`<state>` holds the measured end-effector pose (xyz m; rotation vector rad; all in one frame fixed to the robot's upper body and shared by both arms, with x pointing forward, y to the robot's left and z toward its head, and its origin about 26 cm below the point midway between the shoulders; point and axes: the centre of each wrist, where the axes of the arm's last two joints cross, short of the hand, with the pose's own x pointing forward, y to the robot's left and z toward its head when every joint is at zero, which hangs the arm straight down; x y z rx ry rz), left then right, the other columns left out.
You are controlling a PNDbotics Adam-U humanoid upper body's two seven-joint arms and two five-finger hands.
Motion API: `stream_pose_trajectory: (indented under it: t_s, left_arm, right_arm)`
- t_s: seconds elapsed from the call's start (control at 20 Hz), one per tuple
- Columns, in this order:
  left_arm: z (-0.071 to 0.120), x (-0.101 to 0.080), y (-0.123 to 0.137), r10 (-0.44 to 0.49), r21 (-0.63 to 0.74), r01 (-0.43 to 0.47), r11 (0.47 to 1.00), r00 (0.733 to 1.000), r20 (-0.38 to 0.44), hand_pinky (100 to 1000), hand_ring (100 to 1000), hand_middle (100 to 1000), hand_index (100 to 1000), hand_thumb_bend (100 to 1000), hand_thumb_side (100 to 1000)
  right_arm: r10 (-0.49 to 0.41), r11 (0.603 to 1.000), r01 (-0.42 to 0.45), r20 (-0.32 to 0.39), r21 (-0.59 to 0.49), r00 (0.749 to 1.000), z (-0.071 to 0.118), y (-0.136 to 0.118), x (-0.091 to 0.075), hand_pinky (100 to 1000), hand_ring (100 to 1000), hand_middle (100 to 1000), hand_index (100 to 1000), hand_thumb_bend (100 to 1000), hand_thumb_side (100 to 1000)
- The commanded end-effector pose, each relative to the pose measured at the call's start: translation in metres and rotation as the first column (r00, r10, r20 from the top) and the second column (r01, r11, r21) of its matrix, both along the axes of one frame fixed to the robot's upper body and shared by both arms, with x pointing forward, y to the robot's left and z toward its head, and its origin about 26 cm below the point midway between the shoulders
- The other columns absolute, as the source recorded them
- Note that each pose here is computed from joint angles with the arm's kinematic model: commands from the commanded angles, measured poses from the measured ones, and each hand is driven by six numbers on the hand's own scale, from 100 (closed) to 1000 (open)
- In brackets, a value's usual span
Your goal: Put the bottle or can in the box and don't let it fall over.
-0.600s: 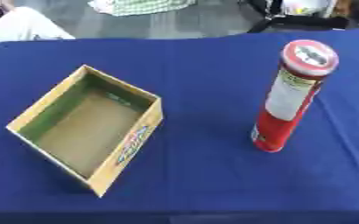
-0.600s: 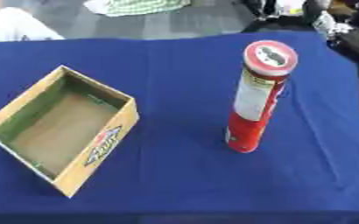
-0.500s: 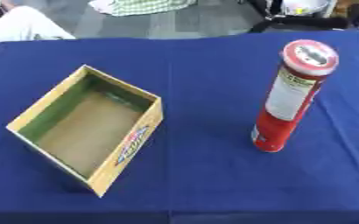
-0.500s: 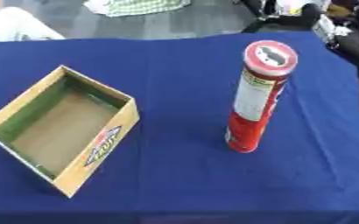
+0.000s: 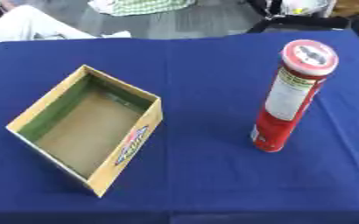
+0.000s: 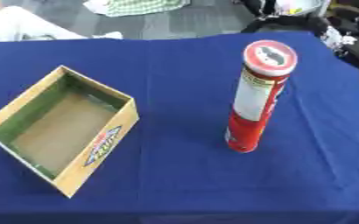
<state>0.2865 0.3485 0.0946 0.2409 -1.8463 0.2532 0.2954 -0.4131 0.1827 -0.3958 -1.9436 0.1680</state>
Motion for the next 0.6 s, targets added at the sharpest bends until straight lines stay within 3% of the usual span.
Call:
stream_pose_trajectory:
  t_s: [0.05, 0.6]
  left_arm:
    - [0.012, -0.001, 0.007, 0.01, 0.04, -0.011, 0.999, 1.0, 0.028, 702, 991, 911, 855, 511, 883]
    - [0.012, -0.002, 0.008, 0.015, 0.044, -0.016, 0.999, 1.0, 0.026, 702, 992, 912, 855, 510, 883]
  right_arm:
    - [-0.01, 1.0, 0.01, 0.018, -0.016, 1.0, 0.01, -0.015, -0.001, 824, 930, 1000, 810, 540, 380]
    - [0.025, 0.999, -0.025, -0.037, -0.022, 0.999, -0.007, -0.029, -0.005, 826, 932, 1000, 810, 551, 370]
